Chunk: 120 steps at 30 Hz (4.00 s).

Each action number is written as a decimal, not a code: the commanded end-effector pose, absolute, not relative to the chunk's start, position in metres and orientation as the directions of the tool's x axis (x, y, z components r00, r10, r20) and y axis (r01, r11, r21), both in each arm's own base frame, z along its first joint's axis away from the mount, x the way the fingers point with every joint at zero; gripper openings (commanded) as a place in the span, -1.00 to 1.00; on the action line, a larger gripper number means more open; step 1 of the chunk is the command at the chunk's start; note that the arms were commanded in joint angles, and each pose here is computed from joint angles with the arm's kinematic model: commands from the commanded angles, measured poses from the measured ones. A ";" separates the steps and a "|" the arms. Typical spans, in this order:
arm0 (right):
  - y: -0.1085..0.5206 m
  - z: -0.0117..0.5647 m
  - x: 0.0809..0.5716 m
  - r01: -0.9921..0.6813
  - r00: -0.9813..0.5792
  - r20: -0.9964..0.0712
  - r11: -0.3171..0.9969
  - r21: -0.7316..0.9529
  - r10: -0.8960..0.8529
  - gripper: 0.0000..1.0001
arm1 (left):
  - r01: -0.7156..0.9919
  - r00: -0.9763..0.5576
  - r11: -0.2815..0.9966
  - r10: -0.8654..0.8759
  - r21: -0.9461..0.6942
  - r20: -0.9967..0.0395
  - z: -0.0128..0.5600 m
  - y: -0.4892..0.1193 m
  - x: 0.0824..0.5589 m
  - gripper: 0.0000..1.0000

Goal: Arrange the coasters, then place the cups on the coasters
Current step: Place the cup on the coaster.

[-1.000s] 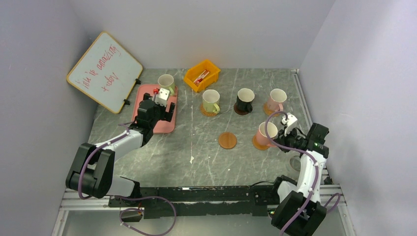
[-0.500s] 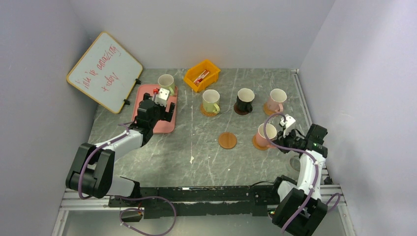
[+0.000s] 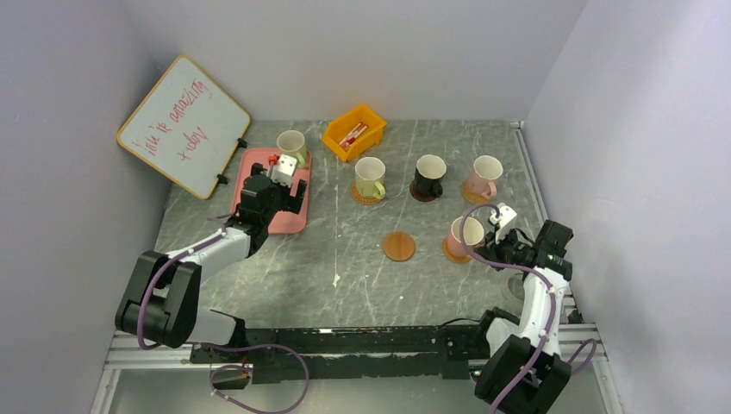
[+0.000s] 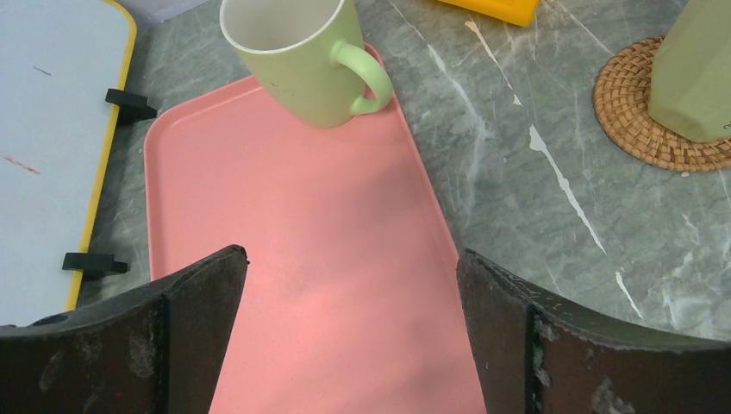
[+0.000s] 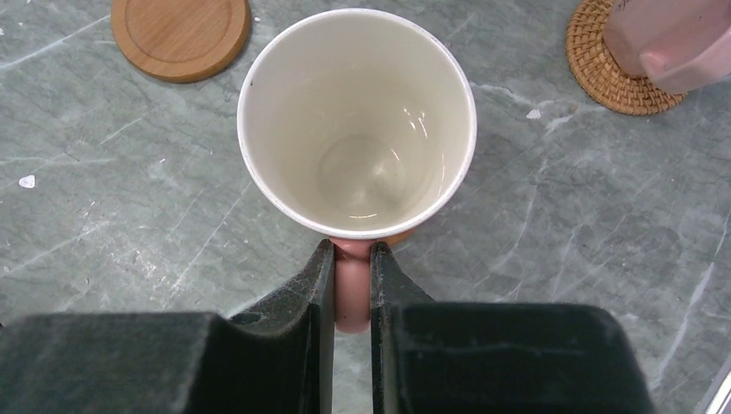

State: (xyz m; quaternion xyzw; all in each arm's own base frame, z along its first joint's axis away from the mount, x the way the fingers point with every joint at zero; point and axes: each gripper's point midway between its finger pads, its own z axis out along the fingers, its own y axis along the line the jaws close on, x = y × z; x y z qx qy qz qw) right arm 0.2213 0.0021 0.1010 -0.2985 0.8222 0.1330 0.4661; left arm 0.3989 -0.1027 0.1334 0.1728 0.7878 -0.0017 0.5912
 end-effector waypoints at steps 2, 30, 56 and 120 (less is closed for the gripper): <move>0.005 0.124 0.236 -0.644 -0.273 -0.887 0.756 -0.119 -0.372 -1.00 | 0.263 -0.177 0.945 0.246 0.195 -0.953 0.158 -0.105 0.410 0.93; -0.003 0.122 0.242 -0.602 -0.324 -0.884 0.795 -0.081 -0.336 -1.00 | 0.263 -0.181 0.945 0.246 0.194 -0.952 0.156 -0.105 0.410 0.93; -0.004 0.120 0.241 -0.599 -0.337 -0.880 0.797 -0.074 -0.335 -1.00 | 0.265 -0.180 0.945 0.246 0.194 -0.952 0.156 -0.105 0.410 0.93; 0.001 0.117 0.228 -0.627 -0.334 -0.863 0.773 -0.097 -0.379 -0.31 | 0.272 -0.181 0.943 0.244 0.190 -0.953 0.156 -0.106 0.410 0.93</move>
